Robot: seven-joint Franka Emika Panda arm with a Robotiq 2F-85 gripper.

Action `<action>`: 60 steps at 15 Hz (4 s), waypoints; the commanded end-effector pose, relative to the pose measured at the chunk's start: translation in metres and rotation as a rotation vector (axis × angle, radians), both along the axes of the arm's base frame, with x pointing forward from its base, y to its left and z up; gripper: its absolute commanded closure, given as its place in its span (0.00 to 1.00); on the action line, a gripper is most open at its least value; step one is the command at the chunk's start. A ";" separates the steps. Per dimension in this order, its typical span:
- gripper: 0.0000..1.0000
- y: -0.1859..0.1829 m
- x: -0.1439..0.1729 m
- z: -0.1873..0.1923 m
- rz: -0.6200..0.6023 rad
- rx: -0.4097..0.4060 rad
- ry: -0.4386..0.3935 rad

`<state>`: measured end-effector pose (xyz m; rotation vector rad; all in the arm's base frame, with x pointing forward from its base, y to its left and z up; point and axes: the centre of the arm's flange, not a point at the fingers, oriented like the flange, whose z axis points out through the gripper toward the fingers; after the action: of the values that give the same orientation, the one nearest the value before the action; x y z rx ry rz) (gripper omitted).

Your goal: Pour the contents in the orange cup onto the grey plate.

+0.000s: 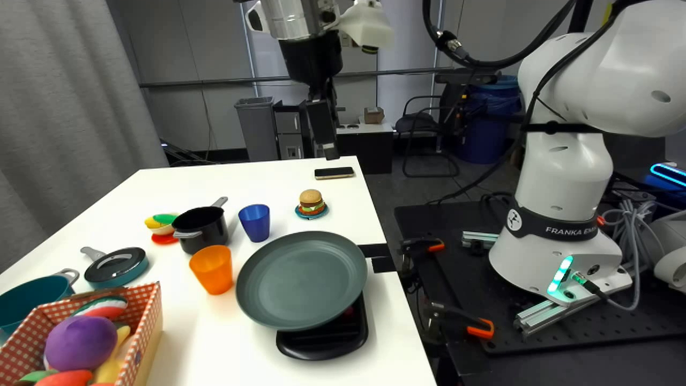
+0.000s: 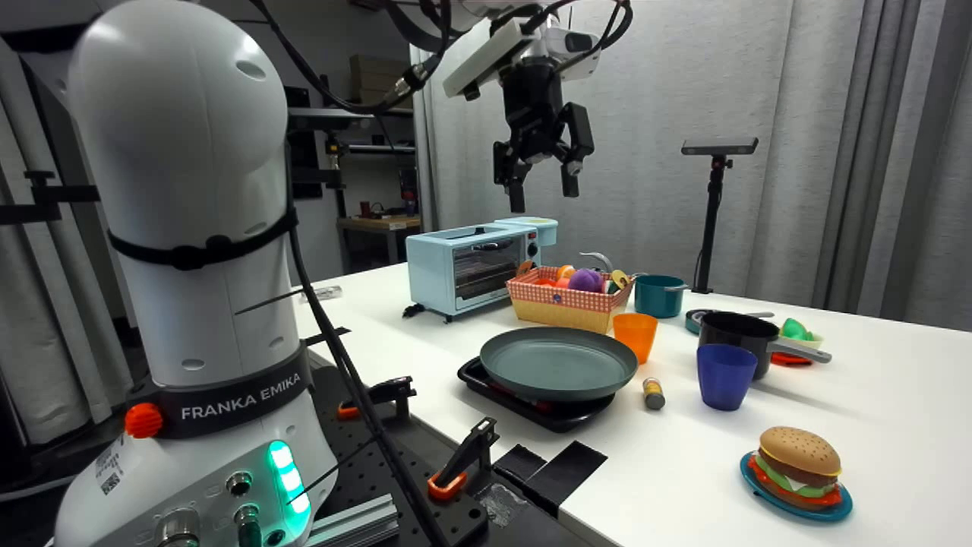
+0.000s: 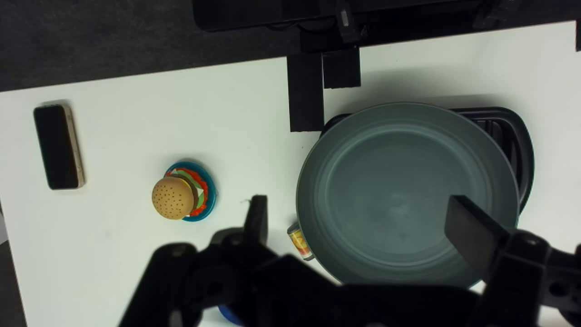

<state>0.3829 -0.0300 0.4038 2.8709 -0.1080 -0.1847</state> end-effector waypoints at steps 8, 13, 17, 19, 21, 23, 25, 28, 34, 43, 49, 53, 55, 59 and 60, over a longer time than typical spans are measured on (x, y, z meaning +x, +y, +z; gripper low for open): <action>0.00 0.045 0.058 -0.053 0.121 0.068 -0.095; 0.00 0.059 0.094 -0.074 0.153 0.088 -0.122; 0.00 0.065 0.125 -0.084 0.156 0.099 -0.127; 0.00 0.067 0.138 -0.090 0.156 0.100 -0.121; 0.00 0.068 0.150 -0.098 0.155 0.097 -0.115; 0.00 0.068 0.161 -0.107 0.151 0.101 -0.109; 0.00 0.066 0.170 -0.116 0.143 0.103 -0.101; 0.00 0.064 0.181 -0.128 0.132 0.103 -0.089; 0.00 0.062 0.193 -0.138 0.123 0.105 -0.075; 0.00 0.061 0.188 -0.142 0.151 0.092 -0.069; 0.00 0.061 0.188 -0.142 0.151 0.092 -0.069; 0.00 0.061 0.189 -0.142 0.151 0.092 -0.069; 0.00 0.058 0.194 -0.148 0.152 0.098 -0.085; 0.00 0.046 0.208 -0.158 0.114 0.092 -0.107; 0.00 0.045 0.212 -0.160 0.106 0.091 -0.110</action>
<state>0.5762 0.0181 0.2525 2.9624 0.0800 -0.0463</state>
